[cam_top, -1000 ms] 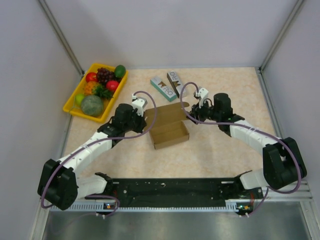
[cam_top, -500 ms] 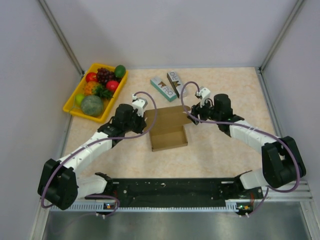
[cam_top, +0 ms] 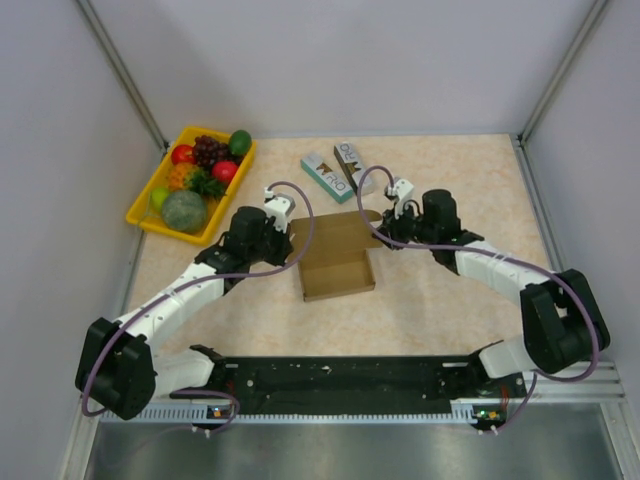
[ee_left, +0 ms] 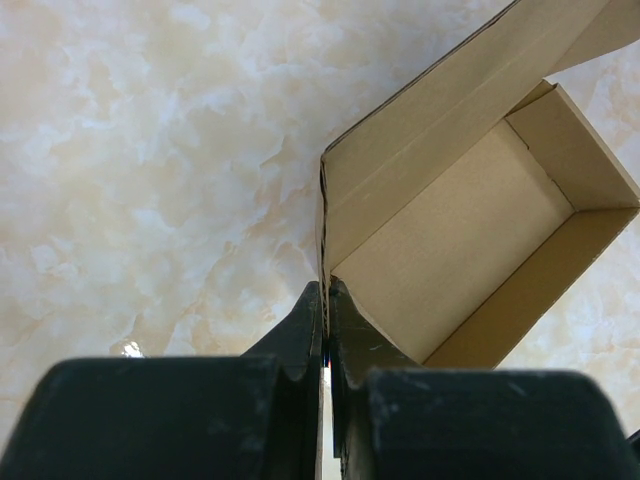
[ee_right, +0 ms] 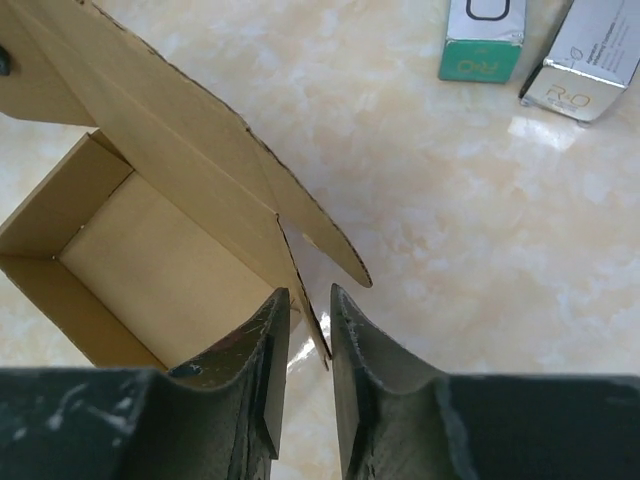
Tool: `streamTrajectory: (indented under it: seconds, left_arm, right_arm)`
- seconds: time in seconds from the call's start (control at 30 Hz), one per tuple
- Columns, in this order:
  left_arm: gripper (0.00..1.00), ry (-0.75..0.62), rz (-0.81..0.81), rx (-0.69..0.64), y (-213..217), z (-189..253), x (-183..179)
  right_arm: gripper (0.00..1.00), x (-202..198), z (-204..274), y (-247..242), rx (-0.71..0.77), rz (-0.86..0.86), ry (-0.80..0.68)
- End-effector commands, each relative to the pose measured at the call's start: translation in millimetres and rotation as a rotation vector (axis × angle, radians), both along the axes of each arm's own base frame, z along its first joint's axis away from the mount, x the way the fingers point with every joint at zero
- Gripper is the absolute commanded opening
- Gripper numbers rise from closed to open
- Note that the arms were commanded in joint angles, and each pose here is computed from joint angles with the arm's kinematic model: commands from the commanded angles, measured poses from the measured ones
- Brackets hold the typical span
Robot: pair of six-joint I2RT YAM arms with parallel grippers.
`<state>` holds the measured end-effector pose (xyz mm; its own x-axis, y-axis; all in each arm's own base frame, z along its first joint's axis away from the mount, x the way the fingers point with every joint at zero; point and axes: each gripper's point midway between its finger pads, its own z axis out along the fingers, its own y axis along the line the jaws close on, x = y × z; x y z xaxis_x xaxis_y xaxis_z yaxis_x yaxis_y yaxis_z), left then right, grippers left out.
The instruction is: Fold the paper box
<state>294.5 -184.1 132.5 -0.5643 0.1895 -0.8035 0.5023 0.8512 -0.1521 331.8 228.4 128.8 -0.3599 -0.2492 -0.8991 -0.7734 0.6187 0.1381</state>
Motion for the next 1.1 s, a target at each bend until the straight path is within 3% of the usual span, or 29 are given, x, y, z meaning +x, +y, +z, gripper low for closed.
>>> streamTrajectory:
  seconds: [0.0,0.1,0.13,0.27,0.73,1.07]
  left_arm:
    - [0.00,-0.049,0.020,-0.036,-6,20,11]
    - [0.00,-0.033,0.074,-0.069,-5,22,14]
    - [0.00,-0.028,0.082,-0.083,-6,23,14]
    - [0.00,-0.034,0.134,-0.170,-14,34,16]
    - [0.00,-0.067,0.279,-0.166,-29,36,24]
    - [0.00,-0.097,0.313,-0.168,-32,31,5]
  right_arm:
    - [0.20,3,35,7,0.060,-0.046,-0.106]
    - [0.08,-3,39,12,0.040,-0.100,-0.122]
    - [0.00,-5,43,11,0.043,-0.123,-0.133]
    - [0.00,-11,49,11,0.050,-0.245,-0.136]
    - [0.00,-21,22,9,0.074,-0.587,-0.032]
    - [0.00,-45,9,5,0.034,-0.757,-0.082]
